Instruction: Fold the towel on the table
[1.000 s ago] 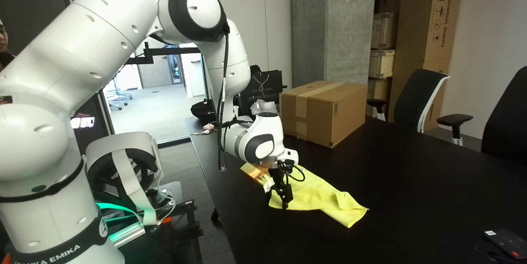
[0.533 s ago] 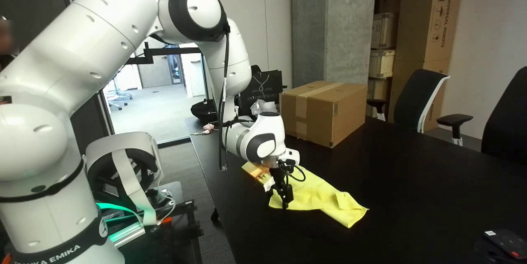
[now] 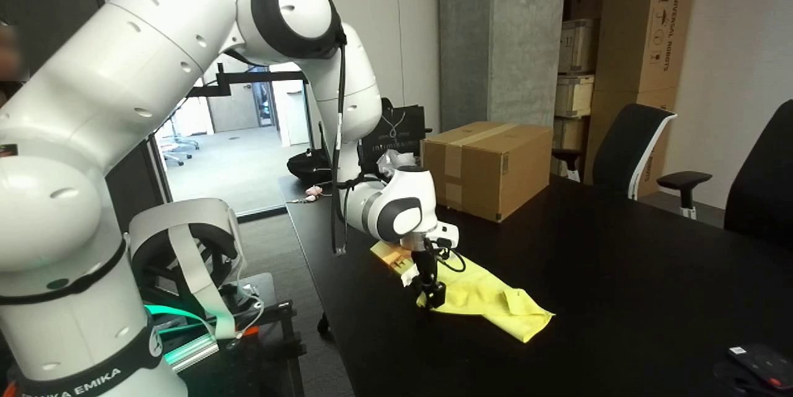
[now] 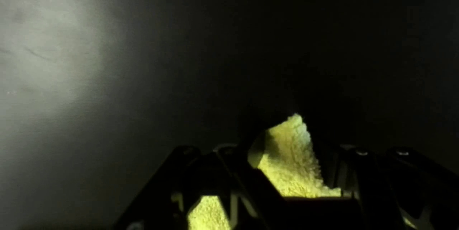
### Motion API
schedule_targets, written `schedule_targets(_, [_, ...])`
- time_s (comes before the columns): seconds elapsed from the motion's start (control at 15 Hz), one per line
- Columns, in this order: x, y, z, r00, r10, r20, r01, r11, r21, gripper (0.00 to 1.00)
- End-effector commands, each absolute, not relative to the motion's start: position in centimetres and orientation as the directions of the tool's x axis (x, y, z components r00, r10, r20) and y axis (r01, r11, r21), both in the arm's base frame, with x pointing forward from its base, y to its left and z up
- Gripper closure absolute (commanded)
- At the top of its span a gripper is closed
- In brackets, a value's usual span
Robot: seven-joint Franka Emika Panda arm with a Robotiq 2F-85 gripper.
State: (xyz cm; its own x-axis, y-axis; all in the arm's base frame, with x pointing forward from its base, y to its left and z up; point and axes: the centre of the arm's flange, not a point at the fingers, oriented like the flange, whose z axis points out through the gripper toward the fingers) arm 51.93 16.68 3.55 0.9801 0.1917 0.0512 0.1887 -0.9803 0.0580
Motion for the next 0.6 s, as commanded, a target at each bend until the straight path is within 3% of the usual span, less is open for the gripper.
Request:
schedule_targets(0.0, [52.5,16.6,4.9,0.983,0.17,0.064,0.165,-0.983,0.082,0.98])
schedule_targets(0.53, [54.9,18.2,8.2,0.971,0.186,0.149,0.169,-0.978,0.118,0.97])
